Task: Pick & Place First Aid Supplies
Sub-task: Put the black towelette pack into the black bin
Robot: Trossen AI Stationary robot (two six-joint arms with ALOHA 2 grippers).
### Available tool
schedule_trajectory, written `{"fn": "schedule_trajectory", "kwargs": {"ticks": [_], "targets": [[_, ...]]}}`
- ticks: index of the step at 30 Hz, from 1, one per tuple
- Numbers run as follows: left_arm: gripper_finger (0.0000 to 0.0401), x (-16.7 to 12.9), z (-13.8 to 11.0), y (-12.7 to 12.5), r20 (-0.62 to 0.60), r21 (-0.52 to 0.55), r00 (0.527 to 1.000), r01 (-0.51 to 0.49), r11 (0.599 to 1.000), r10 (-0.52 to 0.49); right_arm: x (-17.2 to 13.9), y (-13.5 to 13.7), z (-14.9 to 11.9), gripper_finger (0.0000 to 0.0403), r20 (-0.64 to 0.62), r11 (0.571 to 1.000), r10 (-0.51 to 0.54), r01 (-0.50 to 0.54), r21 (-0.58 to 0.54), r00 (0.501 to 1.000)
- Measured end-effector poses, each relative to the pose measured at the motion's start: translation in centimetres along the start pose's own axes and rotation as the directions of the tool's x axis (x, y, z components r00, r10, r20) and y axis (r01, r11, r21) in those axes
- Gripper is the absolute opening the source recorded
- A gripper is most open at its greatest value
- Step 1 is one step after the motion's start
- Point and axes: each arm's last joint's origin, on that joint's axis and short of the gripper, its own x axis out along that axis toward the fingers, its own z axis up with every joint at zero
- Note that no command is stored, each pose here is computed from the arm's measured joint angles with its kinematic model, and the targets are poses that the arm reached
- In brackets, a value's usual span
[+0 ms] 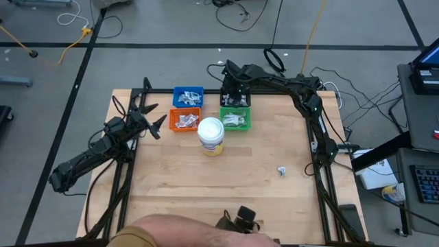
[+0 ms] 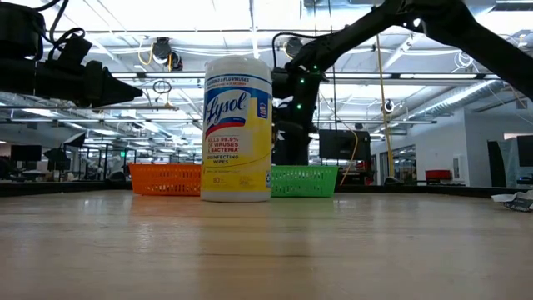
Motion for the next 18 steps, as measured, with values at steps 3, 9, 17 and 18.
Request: {"fn": "schedule_trajectory", "kwargs": {"ticks": [3,9,17,18], "targets": [[0.0310,0.0,0.0,0.0,0.000,0.000,1.000,0.000,1.000,0.000,-0.5,0.0,-0.4,0.0171,-0.037,0.987,0.007,-0.001,0.162,0.999],[0.0310,0.0,0.0,0.0,0.000,0.000,1.000,0.000,1.000,0.000,-1.3,0.3,-1.7,0.0170,-0.161,0.901,0.040,0.034,0.432,0.986],[0.0310,0.0,0.0,0.0,0.000,0.000,1.000,0.000,1.000,0.000,-2.1,0.8,-1.8,0.0168,-0.167,0.816,0.044,0.061,0.575,0.985],[0.0310,0.0,0.0,0.0,0.000,0.000,1.000,0.000,1.000,0.000,-2.2,0.9,-1.8,0.0168,-0.166,0.807,0.042,0.065,0.588,0.985]]}}
